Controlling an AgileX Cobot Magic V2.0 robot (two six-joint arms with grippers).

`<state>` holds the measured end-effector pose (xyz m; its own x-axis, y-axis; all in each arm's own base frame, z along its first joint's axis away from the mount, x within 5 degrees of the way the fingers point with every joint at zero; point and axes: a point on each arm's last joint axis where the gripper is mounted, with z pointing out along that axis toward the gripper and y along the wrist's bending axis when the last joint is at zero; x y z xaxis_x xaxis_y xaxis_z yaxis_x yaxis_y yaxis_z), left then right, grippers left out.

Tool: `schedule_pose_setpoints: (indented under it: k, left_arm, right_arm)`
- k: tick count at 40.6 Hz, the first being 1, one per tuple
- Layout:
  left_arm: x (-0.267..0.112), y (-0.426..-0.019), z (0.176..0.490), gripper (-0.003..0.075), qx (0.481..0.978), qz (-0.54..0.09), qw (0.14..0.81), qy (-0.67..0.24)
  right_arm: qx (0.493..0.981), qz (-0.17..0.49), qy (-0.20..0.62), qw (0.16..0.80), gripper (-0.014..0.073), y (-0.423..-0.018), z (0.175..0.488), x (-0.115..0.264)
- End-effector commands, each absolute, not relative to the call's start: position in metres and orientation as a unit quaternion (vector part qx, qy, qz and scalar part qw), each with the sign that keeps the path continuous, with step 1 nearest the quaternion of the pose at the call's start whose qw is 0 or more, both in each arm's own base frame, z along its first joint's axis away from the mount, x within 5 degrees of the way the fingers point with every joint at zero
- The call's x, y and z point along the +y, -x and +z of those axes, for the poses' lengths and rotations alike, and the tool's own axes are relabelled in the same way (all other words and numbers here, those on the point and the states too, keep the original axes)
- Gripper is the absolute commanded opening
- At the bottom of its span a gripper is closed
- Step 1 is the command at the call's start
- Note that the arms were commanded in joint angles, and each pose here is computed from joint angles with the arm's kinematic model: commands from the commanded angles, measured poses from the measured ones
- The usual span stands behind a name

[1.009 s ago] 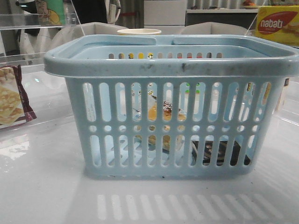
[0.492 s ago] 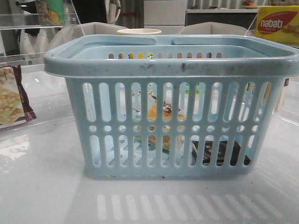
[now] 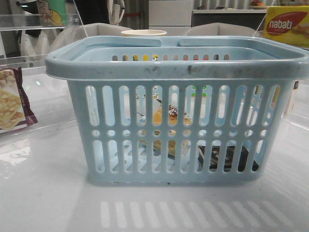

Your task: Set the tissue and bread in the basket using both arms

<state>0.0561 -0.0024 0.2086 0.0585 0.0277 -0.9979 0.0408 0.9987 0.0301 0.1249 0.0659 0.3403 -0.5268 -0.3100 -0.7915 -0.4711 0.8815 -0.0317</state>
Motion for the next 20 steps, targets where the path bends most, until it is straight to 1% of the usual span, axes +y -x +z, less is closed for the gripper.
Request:
schedule_pose_setpoints:
  k: [1,6,10,13,18,19,20]
  left_arm:
    - [-0.003,-0.053,0.218,0.0092,0.644,-0.007,0.765,-0.026]
    - [-0.003,-0.053,0.218,0.0092,0.644,-0.007,0.765,-0.026]
    - [-0.003,-0.053,0.218,0.0092,0.644,-0.007,0.765,-0.026]
    - [-0.003,-0.053,0.218,0.0092,0.644,-0.007,0.765,-0.026]
    - [-0.003,-0.053,0.218,0.0092,0.644,-0.007,0.765,-0.026]
    - [-0.003,-0.053,0.218,0.0092,0.644,-0.007,0.765,-0.026]
    - [-0.003,-0.053,0.218,0.0092,0.644,-0.007,0.765,-0.026]
  right_arm:
    - [0.845,0.094,0.226,0.475,0.0056,-0.127,0.355,0.066]
    - [0.845,0.094,0.226,0.475,0.0056,-0.127,0.354,0.066]
    - [0.841,0.083,0.206,0.494,0.0056,-0.126,0.352,0.058]
    - [0.825,0.074,0.175,0.532,0.0056,-0.125,0.347,0.047]
    - [0.774,0.052,0.116,0.62,0.0056,-0.113,0.333,0.027]
    - [0.758,0.048,0.107,0.641,0.0056,-0.109,0.332,0.024]
    - [0.751,0.042,0.097,0.651,0.0056,-0.106,0.325,0.021]
